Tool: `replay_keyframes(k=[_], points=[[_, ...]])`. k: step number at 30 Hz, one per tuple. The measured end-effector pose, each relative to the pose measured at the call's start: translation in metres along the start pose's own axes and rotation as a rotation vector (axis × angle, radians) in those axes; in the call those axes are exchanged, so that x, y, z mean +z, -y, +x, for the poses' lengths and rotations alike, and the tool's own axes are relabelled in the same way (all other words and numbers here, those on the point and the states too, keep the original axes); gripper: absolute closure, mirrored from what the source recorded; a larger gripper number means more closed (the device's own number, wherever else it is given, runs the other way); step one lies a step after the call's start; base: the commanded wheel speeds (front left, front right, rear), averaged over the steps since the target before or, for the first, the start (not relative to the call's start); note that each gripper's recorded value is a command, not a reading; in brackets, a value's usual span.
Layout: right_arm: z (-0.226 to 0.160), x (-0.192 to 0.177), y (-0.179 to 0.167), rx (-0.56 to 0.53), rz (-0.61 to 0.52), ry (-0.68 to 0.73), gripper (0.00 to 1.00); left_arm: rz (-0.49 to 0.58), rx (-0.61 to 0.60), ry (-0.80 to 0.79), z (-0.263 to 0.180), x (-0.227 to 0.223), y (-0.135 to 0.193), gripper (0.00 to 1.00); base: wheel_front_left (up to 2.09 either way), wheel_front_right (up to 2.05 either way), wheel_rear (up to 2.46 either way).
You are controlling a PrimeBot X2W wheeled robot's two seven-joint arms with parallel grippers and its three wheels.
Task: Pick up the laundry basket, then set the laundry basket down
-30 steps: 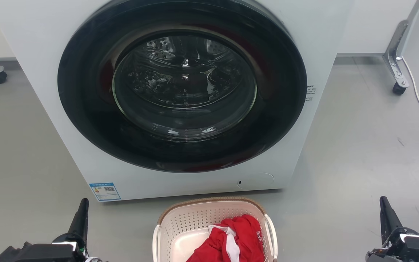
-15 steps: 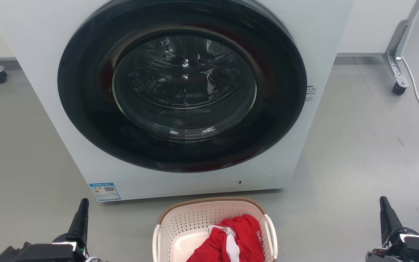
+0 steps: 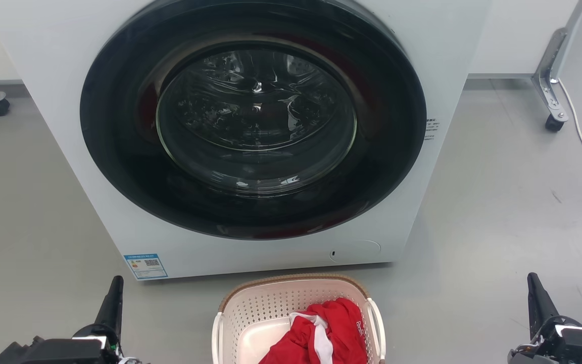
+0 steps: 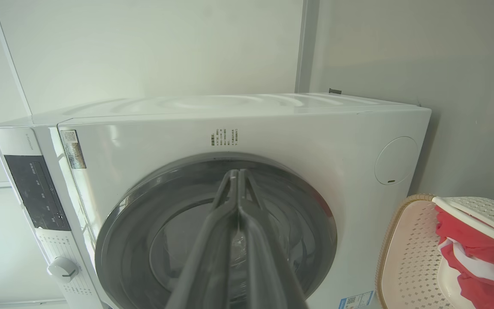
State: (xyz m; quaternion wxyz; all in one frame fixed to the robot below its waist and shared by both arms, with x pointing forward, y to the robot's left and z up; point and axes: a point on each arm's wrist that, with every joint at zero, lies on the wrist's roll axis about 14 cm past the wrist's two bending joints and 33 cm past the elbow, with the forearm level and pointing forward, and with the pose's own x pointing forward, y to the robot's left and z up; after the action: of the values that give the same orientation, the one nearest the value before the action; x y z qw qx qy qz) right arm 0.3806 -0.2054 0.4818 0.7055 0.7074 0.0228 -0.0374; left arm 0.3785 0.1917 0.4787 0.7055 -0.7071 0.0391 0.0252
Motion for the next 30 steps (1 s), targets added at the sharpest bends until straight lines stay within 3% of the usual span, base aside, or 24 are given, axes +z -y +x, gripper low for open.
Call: replay_keyframes(k=[30], points=[[0.0, -0.0001, -0.0001, 0.001, 0.0, 0.0, 1.0, 0.0, 0.001, 0.0, 0.0, 0.0, -0.0003, 1.0, 0.0, 0.0, 0.0]])
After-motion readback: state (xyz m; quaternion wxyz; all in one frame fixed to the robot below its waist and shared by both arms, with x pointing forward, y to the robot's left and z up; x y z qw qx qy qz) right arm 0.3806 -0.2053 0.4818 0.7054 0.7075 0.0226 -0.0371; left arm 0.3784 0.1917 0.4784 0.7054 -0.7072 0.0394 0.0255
